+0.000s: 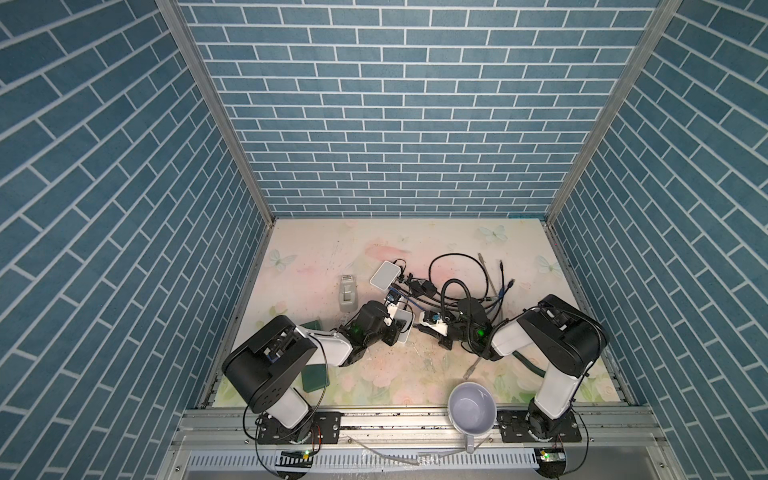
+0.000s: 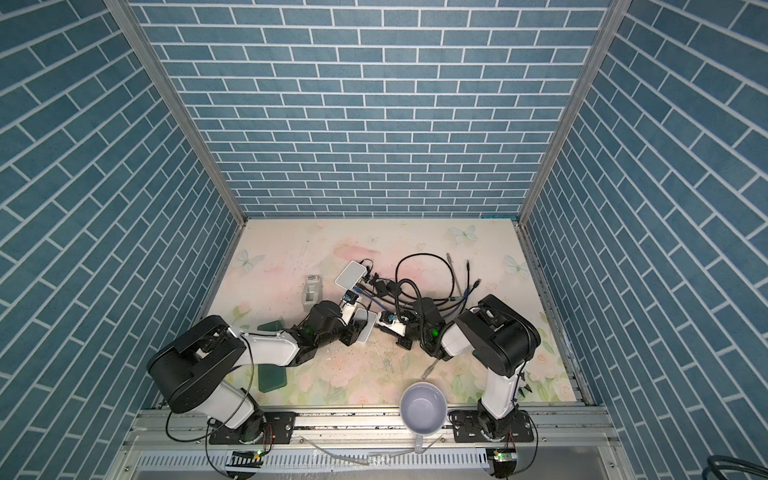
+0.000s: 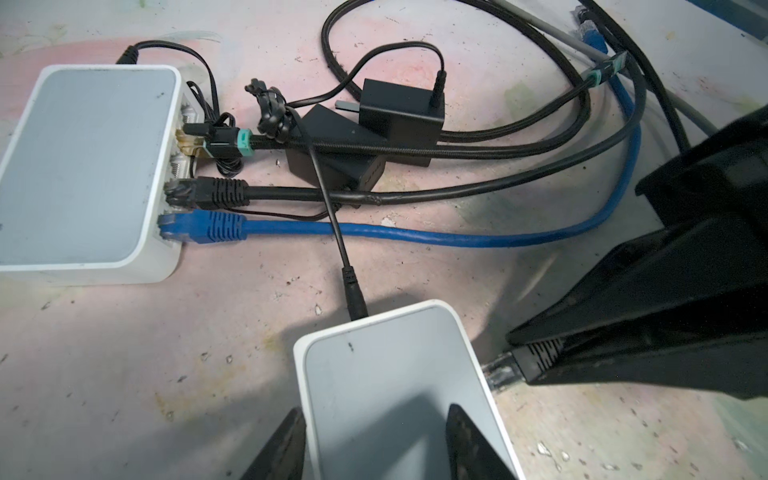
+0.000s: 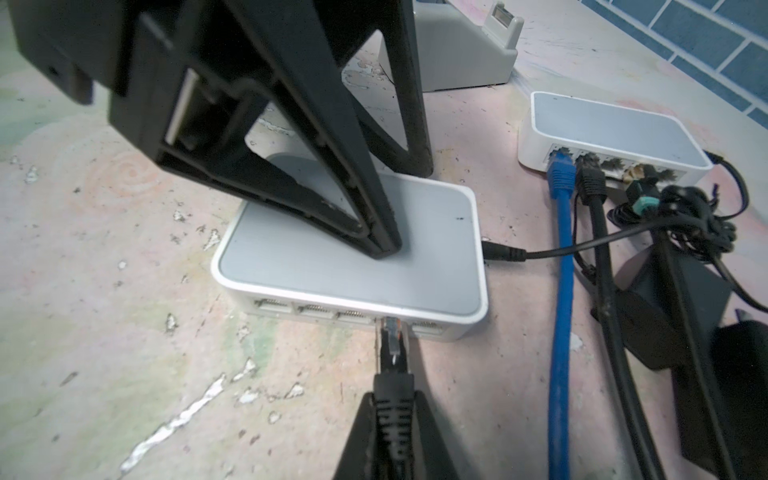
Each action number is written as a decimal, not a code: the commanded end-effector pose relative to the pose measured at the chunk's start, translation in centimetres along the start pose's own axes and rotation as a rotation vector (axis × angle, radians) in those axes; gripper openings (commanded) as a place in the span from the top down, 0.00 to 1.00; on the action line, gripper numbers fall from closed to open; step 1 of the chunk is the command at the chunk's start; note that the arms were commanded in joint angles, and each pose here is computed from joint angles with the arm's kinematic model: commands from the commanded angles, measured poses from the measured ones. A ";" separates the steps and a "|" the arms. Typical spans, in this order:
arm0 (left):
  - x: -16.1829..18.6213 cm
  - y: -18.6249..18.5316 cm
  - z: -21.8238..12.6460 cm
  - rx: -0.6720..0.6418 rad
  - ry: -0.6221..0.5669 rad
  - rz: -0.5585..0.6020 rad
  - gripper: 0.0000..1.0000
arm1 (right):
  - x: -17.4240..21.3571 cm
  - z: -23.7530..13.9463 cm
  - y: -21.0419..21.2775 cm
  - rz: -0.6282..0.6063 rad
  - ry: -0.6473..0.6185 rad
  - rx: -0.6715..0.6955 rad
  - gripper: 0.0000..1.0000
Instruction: Insert the plug into the switch port
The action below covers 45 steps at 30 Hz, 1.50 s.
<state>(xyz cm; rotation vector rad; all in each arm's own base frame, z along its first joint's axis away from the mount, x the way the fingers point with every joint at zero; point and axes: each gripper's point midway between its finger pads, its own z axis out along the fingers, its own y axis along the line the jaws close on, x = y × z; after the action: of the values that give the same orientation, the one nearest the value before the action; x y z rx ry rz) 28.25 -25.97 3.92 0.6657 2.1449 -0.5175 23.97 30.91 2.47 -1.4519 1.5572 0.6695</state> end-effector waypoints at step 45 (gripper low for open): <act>4.6 -9.5 1.0 0.444 0.269 -0.019 0.65 | -6.6 6.2 -1.2 -0.081 -0.166 0.169 1.00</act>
<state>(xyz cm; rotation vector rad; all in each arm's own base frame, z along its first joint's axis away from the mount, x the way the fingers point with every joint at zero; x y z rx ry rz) 32.89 -25.21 3.93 0.5361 2.1724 -0.3882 25.75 34.46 2.60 -1.2828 1.5459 0.5497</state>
